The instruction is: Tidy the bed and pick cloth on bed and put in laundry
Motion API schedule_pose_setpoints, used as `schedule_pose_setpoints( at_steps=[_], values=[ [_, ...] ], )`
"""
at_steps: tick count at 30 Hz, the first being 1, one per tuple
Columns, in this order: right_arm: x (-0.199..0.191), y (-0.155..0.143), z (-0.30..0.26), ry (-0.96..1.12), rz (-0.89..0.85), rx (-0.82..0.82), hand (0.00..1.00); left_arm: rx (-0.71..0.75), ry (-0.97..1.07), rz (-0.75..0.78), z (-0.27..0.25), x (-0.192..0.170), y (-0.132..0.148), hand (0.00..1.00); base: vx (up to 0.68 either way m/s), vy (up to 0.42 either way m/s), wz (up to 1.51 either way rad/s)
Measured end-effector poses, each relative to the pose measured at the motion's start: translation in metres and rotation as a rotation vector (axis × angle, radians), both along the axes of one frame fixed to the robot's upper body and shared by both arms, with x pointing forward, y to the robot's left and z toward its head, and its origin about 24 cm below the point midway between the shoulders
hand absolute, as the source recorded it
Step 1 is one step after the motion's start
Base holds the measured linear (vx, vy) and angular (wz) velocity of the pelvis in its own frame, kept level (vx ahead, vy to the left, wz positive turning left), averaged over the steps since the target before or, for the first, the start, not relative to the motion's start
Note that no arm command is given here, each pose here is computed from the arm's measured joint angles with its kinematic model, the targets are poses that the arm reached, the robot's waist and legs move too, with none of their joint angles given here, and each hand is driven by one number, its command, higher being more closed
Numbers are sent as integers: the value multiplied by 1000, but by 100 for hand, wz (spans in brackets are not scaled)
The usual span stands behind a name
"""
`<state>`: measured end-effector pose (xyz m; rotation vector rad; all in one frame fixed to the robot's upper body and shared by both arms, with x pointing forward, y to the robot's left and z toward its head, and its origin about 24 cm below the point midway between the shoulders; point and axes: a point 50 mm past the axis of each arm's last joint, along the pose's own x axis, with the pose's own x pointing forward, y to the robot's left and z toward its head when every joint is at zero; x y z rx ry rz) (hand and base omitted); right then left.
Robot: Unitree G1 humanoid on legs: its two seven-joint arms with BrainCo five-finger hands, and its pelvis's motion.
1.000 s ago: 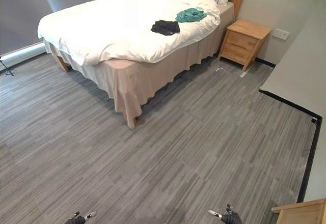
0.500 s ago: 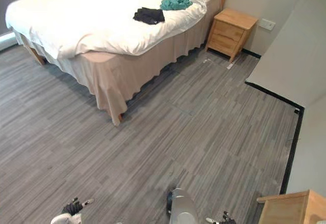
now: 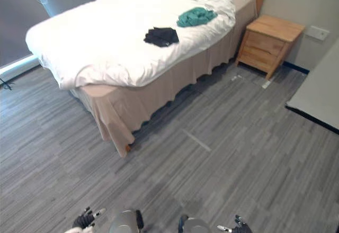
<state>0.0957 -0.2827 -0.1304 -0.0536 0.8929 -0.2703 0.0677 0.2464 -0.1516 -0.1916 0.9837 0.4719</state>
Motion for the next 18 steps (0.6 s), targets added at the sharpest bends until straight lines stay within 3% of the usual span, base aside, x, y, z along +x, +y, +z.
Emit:
schedule_pose_setpoints(
  at_steps=[6,10,15,18],
  values=[
    [17,13,-1,-1,70,23,0,-37,42,6,-5,3,-14,0,597,159,61],
    [29,28,-4,2,119,41,0,5,45,-73,-3,10,-9,0,610,111,92],
    [9,41,-14,26,8,110,0,90,-85,-126,15,51,9,0,488,-155,146],
    [-19,62,-27,101,-71,207,0,129,-77,-93,19,40,27,0,540,-412,98]
  ],
)
